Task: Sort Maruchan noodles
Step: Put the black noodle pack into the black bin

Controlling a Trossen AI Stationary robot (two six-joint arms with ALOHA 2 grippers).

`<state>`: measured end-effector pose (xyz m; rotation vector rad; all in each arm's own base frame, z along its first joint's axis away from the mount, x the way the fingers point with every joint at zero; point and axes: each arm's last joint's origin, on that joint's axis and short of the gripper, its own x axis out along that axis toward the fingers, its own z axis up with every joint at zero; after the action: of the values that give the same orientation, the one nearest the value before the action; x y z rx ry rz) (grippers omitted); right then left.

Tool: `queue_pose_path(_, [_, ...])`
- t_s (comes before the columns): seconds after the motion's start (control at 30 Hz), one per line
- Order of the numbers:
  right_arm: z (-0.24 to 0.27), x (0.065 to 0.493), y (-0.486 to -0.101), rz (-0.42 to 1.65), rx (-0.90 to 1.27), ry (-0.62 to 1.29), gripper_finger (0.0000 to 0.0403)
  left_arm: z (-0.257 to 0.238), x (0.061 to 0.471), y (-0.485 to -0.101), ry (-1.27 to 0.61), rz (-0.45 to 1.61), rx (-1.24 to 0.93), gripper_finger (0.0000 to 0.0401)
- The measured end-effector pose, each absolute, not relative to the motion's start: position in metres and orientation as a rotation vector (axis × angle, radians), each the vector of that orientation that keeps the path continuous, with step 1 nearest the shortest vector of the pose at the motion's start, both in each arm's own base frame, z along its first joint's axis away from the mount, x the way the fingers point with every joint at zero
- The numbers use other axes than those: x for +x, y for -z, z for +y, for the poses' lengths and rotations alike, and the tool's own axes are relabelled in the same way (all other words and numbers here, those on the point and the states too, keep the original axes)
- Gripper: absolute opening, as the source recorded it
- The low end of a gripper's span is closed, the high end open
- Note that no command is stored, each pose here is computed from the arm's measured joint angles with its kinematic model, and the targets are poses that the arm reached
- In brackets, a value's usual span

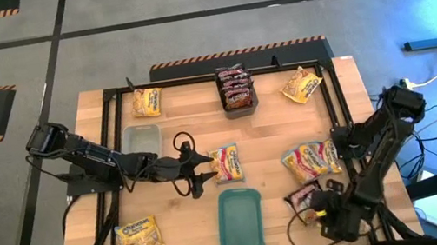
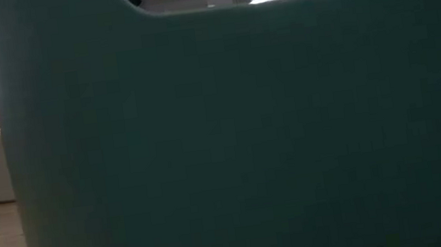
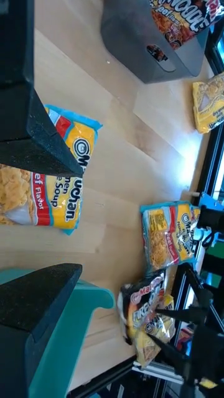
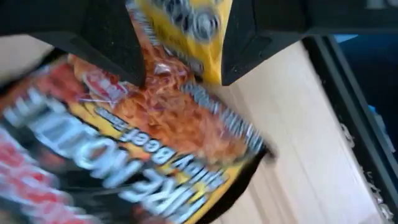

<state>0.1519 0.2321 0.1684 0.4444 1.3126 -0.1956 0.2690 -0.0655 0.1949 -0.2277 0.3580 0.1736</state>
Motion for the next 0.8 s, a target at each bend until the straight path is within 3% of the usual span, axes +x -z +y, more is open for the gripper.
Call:
queue_pose_path(0.37, [0.202,0.203,-0.155,1.177,0.229,0.215,0.0211,-0.065,0.269,-0.195,-0.191,0.352,-0.225,0.0233])
queue_pose_path(0.8, [0.138,0.251,-0.155,1.153,-0.056,0.246,0.0211,-0.064,0.269,-0.195,-0.2,0.35,-0.215,0.0233])
